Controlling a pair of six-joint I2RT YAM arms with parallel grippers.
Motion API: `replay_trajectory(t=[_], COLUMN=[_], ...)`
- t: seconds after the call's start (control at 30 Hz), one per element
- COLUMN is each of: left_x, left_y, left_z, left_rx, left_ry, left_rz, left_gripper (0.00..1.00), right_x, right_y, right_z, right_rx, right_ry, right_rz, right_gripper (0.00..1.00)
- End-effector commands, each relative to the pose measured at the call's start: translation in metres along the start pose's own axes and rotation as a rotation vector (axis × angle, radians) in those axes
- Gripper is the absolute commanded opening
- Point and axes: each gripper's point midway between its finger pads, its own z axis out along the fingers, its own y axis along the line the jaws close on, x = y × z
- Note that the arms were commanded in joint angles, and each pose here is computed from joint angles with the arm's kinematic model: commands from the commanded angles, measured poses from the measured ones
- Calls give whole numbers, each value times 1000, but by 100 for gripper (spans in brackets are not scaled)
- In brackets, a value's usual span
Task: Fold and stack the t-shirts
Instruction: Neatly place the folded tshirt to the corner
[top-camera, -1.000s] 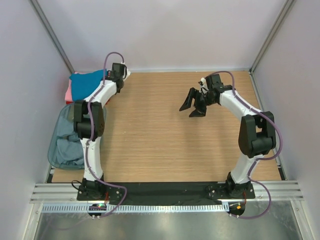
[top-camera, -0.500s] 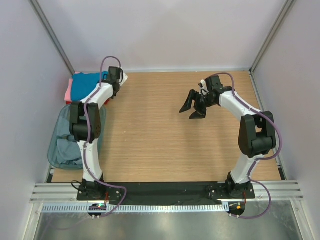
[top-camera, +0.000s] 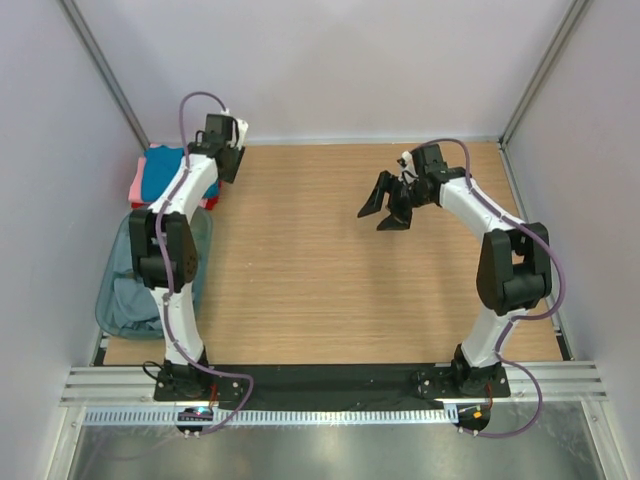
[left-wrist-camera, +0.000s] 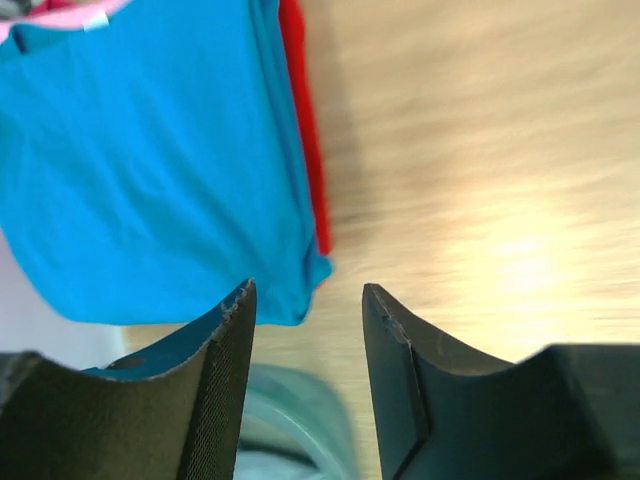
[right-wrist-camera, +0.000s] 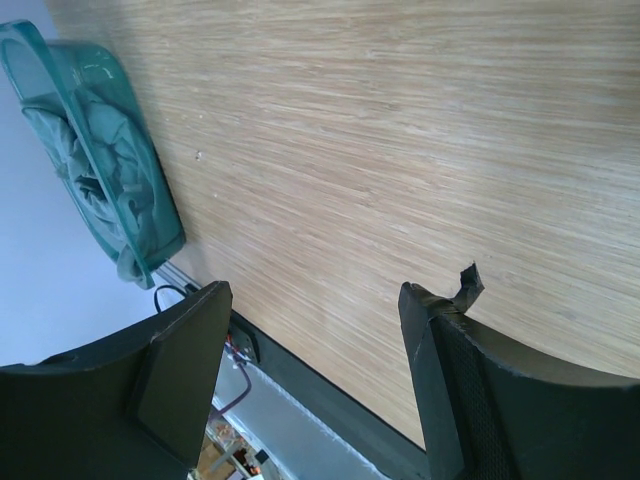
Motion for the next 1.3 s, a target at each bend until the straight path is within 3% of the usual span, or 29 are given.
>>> replay_trajectory(t=[0.0, 0.1, 0.13, 0.2, 0.23, 0.33, 0.47, 0.67, 0.83, 1.03, 1.1, 1.13, 1.23, 1.27], left_x=[-58, -50, -48, -29, -23, -7, 10, 42, 45, -9, -9, -22, -7, -19], left_y=[1, 11, 14, 29, 24, 31, 17, 3, 15, 31, -4, -11, -78, -98], left_z=[-60, -66, -66, -55, -46, -29, 1, 33, 31, -41, -66, -100, -127, -157], left_rx=[124, 100, 117, 118, 151, 159, 166, 147, 85, 104, 156, 202, 364, 466], left_ry=[-174, -158, -152, -99, -61, 2, 85, 185, 204, 82, 92, 22, 33, -20], left_rz=[-286, -397, -485, -587, -650, -704, -703, -676, -665, -708, -671, -678, -641, -652], left_gripper=[48, 50, 47, 35, 20, 7, 1, 0, 1, 4, 8, 9, 12, 13], right_x=[-14, -16, -17, -16, -16, -16, -15, -19, -17, -21, -21, -22, -22, -22], right_y=[22, 28, 32, 34, 33, 34, 33, 31, 29, 40, 43, 44, 47, 49], right_z=[-15, -27, -31, -36, -39, -45, -46, -41, -40, -47, -52, -55, -68, -72], right_rx=[-32, -20, -24, -15, -8, 12, 17, 12, 13, -8, 2, 7, 34, 34], right_ry=[-43, -72, -83, -94, -94, -112, -116, -124, -120, -141, -154, -163, -201, -212], right_rz=[-11, -14, -24, -26, -23, -37, -35, -33, -33, -26, -19, -18, -9, -14], right_gripper=[75, 75, 75, 75, 75, 75, 75, 75, 75, 75, 75, 75, 76, 77])
